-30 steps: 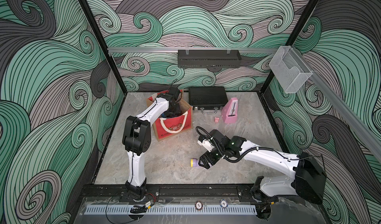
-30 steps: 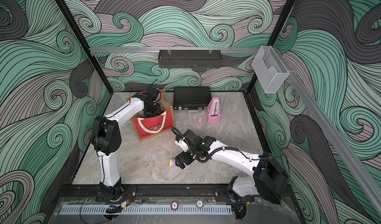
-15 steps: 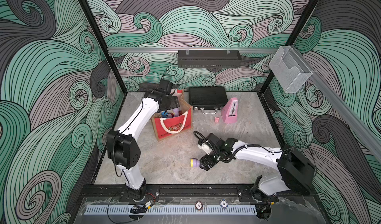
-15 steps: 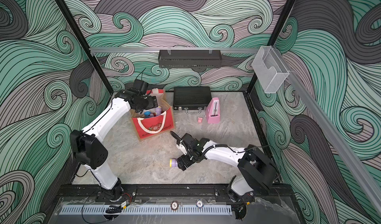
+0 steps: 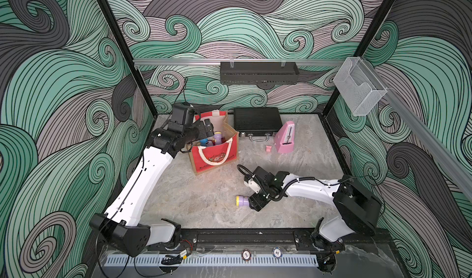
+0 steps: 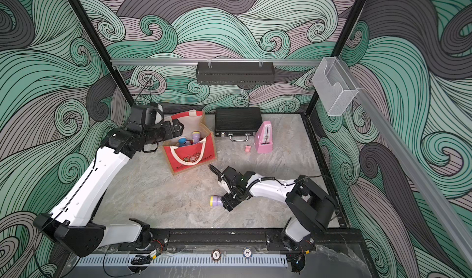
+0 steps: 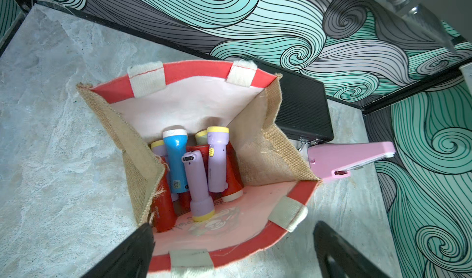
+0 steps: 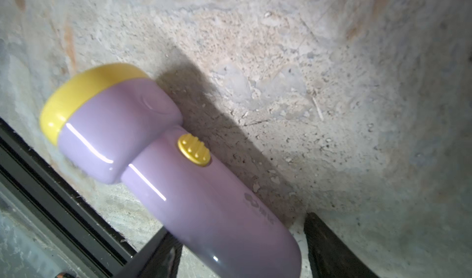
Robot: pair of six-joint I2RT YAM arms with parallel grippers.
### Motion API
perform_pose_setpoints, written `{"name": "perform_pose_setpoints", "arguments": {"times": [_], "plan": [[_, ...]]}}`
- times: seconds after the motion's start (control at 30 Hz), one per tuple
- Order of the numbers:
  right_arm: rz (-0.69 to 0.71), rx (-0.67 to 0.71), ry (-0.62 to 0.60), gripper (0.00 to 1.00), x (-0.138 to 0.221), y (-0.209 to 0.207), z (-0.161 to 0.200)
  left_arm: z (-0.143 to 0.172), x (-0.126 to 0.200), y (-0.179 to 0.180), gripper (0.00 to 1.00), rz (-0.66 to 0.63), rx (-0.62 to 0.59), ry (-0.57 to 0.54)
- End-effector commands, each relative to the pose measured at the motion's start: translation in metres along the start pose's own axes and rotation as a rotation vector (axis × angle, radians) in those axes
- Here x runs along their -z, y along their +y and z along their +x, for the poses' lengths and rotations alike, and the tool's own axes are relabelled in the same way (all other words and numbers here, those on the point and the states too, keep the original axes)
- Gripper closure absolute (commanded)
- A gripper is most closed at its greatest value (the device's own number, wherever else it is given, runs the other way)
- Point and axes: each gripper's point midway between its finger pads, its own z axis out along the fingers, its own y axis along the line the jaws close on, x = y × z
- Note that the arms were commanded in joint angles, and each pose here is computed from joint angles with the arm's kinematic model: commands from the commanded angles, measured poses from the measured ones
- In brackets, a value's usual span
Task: Put the flashlights into the tote bags
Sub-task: Pick up the flashlight from the center of the board.
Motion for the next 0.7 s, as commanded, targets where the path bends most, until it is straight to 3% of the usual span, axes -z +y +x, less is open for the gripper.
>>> {"name": "perform_pose_setpoints", "arguments": {"times": [0.0, 0.4, 0.67], "plan": [[0.034, 0.038, 0.015, 0.3, -0.003, -0.002, -0.001, -0.004, 0.007, -0.009, 0.02, 0.054, -0.011, -0.004], [0.076, 0.069, 0.031, 0.52, -0.004, -0.003, -0.004, -0.01, 0.018, -0.01, 0.02, 0.088, 0.024, -0.028], [0.062, 0.064, -0.051, 0.84, 0.014, 0.002, -0.016, -0.013, 0.032, -0.048, 0.01, 0.301, 0.005, -0.013]]}}
